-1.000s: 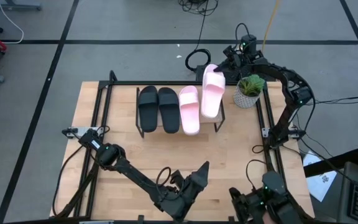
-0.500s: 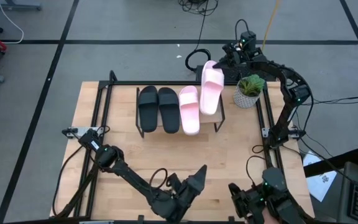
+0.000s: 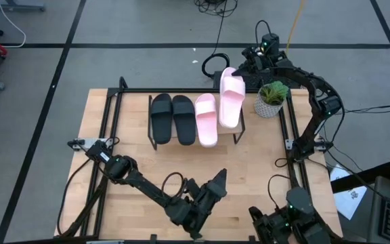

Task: Pick and place slides into the shelf
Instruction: Put the pink slipper onto the shelf

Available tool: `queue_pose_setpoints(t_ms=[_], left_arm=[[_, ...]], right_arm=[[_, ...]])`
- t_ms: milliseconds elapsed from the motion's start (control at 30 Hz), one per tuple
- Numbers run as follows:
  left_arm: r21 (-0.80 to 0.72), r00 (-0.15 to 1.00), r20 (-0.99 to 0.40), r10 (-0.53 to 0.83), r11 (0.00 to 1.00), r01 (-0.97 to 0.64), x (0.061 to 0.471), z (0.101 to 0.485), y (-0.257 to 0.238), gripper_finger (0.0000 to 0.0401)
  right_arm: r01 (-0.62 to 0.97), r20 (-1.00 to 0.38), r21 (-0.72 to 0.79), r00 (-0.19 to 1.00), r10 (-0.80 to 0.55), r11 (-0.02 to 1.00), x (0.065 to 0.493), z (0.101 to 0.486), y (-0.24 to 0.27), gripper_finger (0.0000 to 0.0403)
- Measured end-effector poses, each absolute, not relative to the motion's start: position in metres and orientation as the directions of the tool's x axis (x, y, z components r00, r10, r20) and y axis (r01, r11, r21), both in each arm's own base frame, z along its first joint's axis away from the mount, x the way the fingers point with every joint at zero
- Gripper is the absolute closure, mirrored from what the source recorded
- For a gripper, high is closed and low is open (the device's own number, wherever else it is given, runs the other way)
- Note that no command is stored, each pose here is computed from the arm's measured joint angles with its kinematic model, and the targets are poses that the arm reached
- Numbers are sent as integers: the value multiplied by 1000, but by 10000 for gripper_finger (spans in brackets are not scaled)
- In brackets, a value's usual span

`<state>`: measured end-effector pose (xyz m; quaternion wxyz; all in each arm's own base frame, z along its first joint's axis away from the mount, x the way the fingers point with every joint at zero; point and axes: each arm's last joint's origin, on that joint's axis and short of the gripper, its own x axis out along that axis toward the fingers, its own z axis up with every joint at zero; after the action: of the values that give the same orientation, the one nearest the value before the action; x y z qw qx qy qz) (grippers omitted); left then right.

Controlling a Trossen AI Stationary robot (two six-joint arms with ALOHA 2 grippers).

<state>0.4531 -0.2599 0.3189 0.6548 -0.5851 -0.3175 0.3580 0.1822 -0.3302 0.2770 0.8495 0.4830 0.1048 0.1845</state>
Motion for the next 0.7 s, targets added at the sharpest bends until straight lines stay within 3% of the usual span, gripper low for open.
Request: queue_pose_setpoints(t_ms=[233, 433, 700], left_arm=[[-985, 553, -2, 833, 93, -144, 450, 319, -265, 233], [-982, 565, -1, 825, 105, -155, 445, 320, -270, 233], [-984, 574, 0, 819, 103, -147, 442, 321, -275, 233]], right_arm=[[-191, 0, 887, 910, 414, 421, 172, 290, -307, 375], [-162, 0, 922, 908, 420, 351, 161, 264, -278, 375], [-193, 0, 909, 887, 463, 369, 169, 258, -261, 375]])
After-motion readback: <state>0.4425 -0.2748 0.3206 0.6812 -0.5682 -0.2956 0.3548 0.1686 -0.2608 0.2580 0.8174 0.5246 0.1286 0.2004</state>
